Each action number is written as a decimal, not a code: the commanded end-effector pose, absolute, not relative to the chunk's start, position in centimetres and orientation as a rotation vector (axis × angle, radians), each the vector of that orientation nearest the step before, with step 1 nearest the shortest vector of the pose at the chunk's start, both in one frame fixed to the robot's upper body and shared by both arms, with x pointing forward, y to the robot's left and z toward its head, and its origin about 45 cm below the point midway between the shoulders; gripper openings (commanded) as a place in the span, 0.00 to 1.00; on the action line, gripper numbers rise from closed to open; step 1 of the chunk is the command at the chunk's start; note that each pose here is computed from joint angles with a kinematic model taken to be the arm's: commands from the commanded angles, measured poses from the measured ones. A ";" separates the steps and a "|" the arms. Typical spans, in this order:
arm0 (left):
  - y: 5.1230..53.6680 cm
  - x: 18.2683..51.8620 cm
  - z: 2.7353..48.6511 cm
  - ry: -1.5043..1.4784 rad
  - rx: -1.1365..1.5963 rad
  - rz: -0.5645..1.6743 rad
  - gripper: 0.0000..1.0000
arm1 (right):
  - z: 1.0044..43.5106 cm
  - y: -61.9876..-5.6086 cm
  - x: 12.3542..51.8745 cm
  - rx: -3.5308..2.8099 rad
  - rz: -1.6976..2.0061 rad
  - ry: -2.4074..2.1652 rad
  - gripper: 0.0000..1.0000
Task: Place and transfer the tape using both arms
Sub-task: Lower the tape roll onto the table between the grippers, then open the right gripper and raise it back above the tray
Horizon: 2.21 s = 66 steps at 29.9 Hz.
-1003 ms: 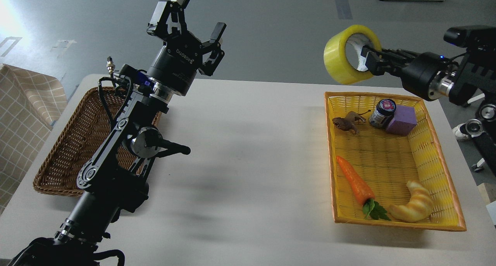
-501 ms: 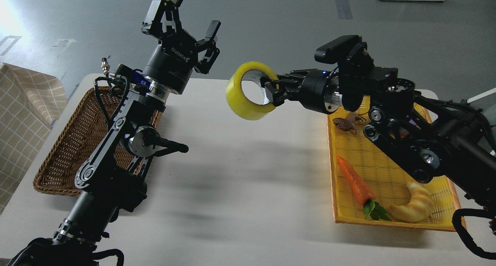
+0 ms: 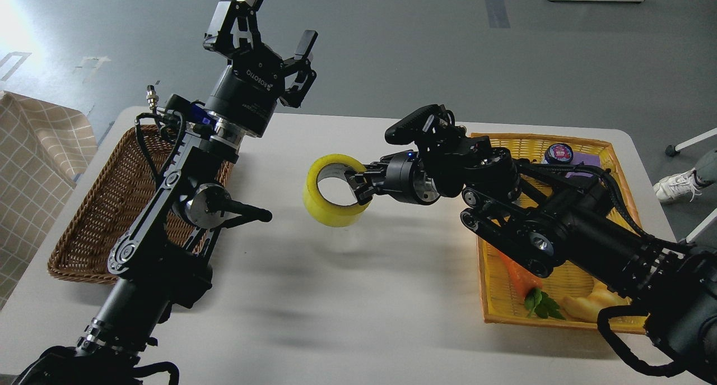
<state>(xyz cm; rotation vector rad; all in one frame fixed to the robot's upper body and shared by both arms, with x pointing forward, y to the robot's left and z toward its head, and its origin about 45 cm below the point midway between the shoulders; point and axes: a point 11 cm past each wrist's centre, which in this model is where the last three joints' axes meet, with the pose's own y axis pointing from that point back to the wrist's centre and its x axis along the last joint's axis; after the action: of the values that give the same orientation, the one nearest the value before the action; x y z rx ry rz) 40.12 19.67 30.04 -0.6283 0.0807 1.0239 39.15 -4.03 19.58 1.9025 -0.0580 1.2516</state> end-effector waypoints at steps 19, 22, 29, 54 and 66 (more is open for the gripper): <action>19.8 39.7 29.2 0.097 -0.623 1.034 0.98 | 15.4 -5.1 37.8 1.920 1.134 -0.035 0.01; 19.8 39.7 29.2 0.097 -0.623 1.034 0.98 | 14.9 -5.3 37.5 1.925 1.120 -0.032 0.01; 19.8 39.7 29.3 0.096 -0.625 1.034 0.98 | 14.4 -5.4 37.2 1.930 1.106 -0.028 0.02; 20.4 39.9 29.6 0.092 -0.641 1.049 0.98 | 13.5 -6.5 37.4 1.930 1.054 -0.054 0.39; 21.0 40.0 29.7 0.088 -0.647 1.063 0.98 | 14.1 -7.4 38.4 1.982 0.997 -0.157 0.77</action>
<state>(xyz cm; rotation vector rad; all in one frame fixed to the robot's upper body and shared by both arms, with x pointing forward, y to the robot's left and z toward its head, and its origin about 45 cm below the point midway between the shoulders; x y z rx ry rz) 39.93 20.84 29.68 -0.6473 0.0890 1.0601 38.09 -7.26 13.80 1.9748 -0.1361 1.0011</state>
